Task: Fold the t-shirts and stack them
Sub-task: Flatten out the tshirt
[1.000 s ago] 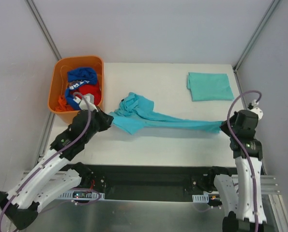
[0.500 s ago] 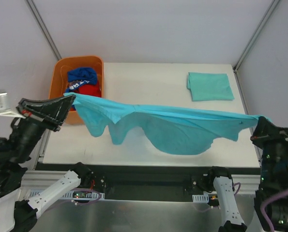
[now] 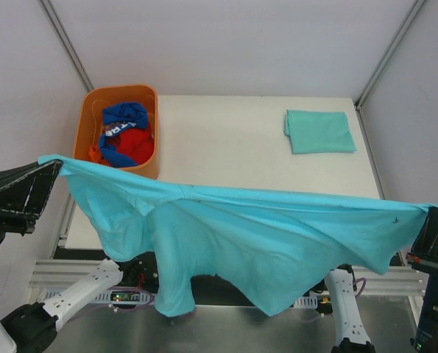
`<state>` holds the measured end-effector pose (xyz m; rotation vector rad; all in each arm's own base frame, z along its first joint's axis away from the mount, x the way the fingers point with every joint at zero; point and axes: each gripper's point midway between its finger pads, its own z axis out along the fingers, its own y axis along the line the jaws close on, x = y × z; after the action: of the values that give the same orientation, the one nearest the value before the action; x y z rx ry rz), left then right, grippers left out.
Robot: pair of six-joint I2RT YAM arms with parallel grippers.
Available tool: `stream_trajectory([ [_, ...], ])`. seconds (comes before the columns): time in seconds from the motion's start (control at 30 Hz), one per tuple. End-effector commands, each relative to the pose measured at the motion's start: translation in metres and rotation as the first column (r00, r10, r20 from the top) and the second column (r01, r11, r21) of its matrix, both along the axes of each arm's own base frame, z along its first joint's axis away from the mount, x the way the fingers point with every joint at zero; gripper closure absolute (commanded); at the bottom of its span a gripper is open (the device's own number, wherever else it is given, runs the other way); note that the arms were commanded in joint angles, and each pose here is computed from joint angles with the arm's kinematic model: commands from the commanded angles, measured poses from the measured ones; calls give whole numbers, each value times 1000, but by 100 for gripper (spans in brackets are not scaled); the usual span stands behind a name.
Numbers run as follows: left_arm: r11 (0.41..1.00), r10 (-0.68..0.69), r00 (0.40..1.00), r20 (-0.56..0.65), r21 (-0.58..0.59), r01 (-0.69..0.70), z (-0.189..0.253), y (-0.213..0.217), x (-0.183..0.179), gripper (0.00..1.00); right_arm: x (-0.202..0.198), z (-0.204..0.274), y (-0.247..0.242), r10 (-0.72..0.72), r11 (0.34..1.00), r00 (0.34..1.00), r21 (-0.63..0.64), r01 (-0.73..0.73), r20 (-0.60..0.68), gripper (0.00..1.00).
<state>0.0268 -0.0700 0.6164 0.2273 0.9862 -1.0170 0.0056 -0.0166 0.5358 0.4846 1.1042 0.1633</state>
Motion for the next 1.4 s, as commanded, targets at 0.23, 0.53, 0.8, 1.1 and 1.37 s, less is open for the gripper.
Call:
stream_trajectory([
  [0.23, 701, 698, 660, -277, 456, -549, -100, -42, 284, 100, 207, -95, -18, 34, 999, 887, 1, -38, -460, 99],
  [0.53, 602, 726, 506, -467, 787, -137, -349, -121, 463, 43, 360, -307, -36, 69, 997, 500, 43, -64, -863, 90],
  [0.8, 651, 662, 496, -561, 759, -11, -391, -148, 470, 1, 388, -378, -45, 30, 999, 231, 39, 33, -973, 3],
  [1.1, 696, 617, 459, -639, 715, 60, -400, -142, 405, 1, 337, -387, -18, 130, 991, 235, 136, 9, -963, 3],
  [1.37, 695, 616, 334, -714, 692, 196, -470, -138, 363, 1, 311, -436, -4, 204, 978, 107, 208, 25, -973, 3],
])
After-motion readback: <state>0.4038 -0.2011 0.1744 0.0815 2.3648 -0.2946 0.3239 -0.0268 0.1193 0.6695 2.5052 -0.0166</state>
